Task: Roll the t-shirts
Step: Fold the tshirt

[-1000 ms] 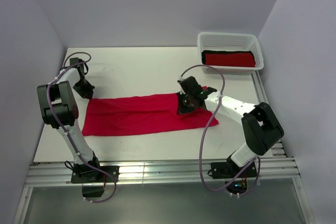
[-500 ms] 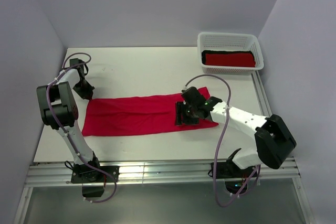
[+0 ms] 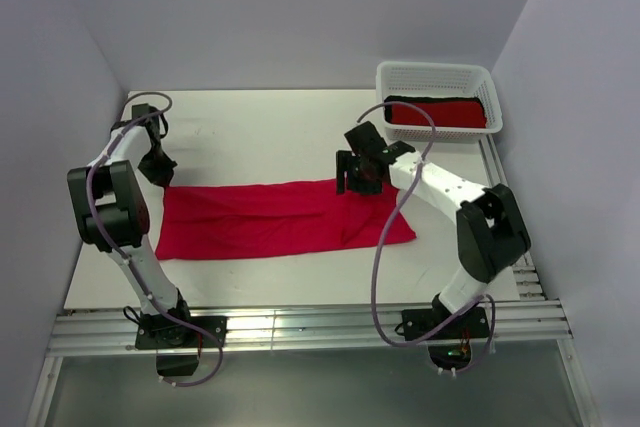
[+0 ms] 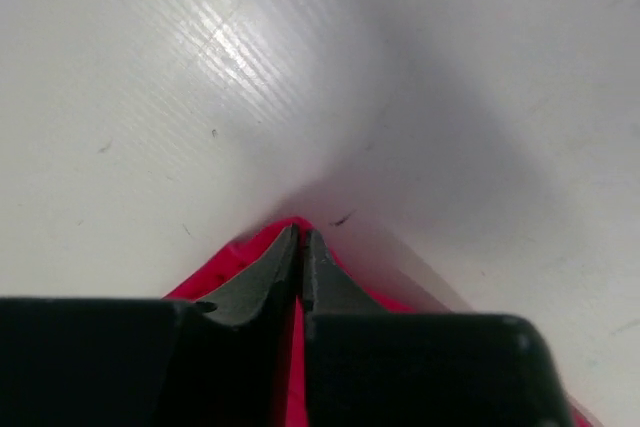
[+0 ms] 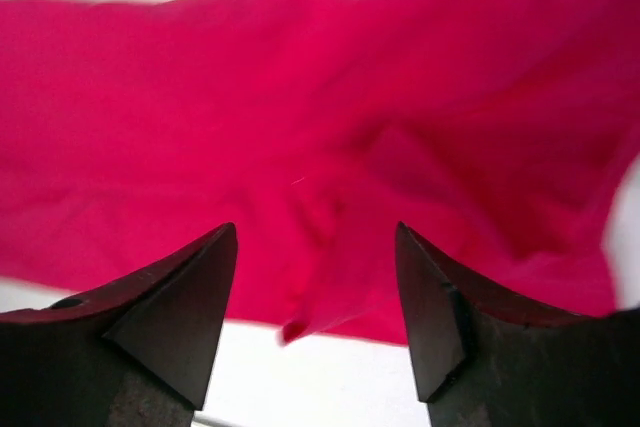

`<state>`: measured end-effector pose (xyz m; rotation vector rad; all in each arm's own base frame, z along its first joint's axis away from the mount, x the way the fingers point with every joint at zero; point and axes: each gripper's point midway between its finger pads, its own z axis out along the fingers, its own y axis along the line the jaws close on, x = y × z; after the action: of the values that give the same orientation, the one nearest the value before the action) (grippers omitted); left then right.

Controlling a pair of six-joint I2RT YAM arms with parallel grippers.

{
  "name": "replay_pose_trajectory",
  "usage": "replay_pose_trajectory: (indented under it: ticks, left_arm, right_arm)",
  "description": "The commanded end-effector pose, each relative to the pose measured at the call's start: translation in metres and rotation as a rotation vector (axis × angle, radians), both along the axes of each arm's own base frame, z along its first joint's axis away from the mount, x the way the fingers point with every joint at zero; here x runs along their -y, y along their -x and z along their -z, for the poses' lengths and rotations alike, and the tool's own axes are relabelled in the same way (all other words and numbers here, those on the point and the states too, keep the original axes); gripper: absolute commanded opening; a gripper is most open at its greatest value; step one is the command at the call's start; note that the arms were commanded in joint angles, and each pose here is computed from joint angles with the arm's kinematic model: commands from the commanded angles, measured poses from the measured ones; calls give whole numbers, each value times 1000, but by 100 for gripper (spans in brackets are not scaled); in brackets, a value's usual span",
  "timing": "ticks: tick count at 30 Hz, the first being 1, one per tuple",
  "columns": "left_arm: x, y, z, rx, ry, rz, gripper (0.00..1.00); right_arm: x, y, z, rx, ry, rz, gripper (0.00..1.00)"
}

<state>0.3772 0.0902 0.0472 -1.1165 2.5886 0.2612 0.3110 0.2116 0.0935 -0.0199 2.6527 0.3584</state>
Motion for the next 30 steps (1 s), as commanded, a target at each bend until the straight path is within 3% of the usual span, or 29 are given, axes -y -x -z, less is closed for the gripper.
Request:
replay_pose_trajectory:
  ticks: [1, 2, 3, 4, 7, 8, 13, 23, 27, 30]
  left_arm:
    - [7, -21, -57, 120, -90, 34, 16]
    - [11, -24, -67, 148, -94, 38, 29]
    - [15, -25, -70, 155, -101, 46, 29]
    - [25, -28, -76, 174, -94, 72, 42]
    - [37, -34, -93, 211, -118, 108, 64]
    - [39, -34, -93, 204, -117, 112, 66]
    - [38, -29, -79, 143, -126, 109, 67]
    - [50, -28, -60, 134, -42, 141, 66]
    - [49, -26, -54, 126, -26, 137, 66]
    - [47, -24, -50, 114, -22, 132, 66]
  right_arm:
    - [23, -20, 1, 9, 151, 13, 70]
    - [27, -25, 7, 1, 188, 26, 68]
    - [30, -25, 12, -8, 210, 26, 66]
    - [30, -27, 12, -3, 219, 15, 64]
    - [33, -31, 16, 22, 234, -5, 61]
    - [33, -32, 18, 21, 233, -11, 60]
    - [41, -37, 31, 11, 244, -16, 53]
    - [44, -51, 46, 35, 243, -50, 50]
    - [43, -47, 49, 18, 211, -61, 27]
    - [43, -43, 48, 12, 190, -61, 3]
